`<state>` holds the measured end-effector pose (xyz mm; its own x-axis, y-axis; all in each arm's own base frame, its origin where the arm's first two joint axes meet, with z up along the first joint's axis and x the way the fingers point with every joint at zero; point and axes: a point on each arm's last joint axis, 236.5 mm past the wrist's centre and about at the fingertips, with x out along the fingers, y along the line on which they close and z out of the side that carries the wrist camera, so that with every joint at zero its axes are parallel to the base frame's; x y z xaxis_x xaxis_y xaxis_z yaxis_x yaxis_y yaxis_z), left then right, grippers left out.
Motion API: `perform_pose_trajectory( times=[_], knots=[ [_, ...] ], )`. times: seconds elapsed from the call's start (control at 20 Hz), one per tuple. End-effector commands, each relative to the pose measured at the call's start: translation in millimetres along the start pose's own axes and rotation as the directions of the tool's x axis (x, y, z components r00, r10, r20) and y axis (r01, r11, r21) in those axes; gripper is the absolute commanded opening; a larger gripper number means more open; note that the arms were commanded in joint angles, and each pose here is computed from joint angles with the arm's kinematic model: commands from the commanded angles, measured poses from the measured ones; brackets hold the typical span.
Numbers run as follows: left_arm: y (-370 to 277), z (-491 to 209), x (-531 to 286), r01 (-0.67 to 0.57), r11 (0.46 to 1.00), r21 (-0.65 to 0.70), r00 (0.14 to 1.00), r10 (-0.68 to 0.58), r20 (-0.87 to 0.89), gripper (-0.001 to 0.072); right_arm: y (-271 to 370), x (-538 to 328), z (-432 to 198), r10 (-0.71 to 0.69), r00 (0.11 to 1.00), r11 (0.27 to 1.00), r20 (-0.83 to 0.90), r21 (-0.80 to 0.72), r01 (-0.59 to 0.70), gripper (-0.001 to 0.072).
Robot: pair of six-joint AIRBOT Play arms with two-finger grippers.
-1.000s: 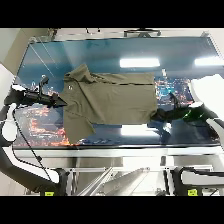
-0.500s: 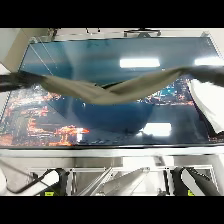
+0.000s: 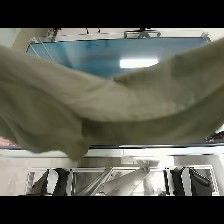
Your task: Fold the shirts.
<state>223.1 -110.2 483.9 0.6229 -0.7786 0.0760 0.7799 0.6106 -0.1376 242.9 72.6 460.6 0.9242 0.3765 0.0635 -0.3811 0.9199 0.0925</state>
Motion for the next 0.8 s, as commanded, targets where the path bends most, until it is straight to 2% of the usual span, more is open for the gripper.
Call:
perform_pose_trajectory(
  times=[0.0, 0.2, 0.3, 0.45, 0.6, 0.75],
  knots=[
    [45, -33, 15, -0.085, 0.994, -0.063, 0.984, 0.074, -0.165, 0.002, -25, 26, -46, 0.061, 0.987, 0.99, -0.151, 0.137, -0.04, 0.0014],
    [131, -139, 50, -0.216, 0.957, -0.193, 0.898, 0.117, -0.425, 0.002, -56, 81, -155, 0.216, 0.914, 0.932, -0.343, 0.352, -0.088, 0.0014],
    [176, -210, 63, -0.304, 0.923, -0.234, 0.82, 0.129, -0.558, 0.0021, -80, 109, -222, 0.224, 0.874, 0.897, -0.43, 0.441, -0.013, 0.0013],
    [239, -316, 60, -0.451, 0.848, -0.278, 0.696, 0.139, -0.705, 0.002, -121, 137, -334, 0.206, 0.777, 0.858, -0.595, 0.492, 0.15, 0.0014],
    [299, -403, 59, -0.56, 0.769, -0.308, 0.625, 0.148, -0.766, 0.0021, -155, 165, -426, 0.206, 0.718, 0.805, -0.665, 0.532, 0.262, 0.0014],
    [348, -457, 70, -0.596, 0.732, -0.329, 0.602, 0.136, -0.787, 0.002, -183, 191, -490, 0.223, 0.709, 0.738, -0.669, 0.591, 0.326, 0.0013]
  ],
)
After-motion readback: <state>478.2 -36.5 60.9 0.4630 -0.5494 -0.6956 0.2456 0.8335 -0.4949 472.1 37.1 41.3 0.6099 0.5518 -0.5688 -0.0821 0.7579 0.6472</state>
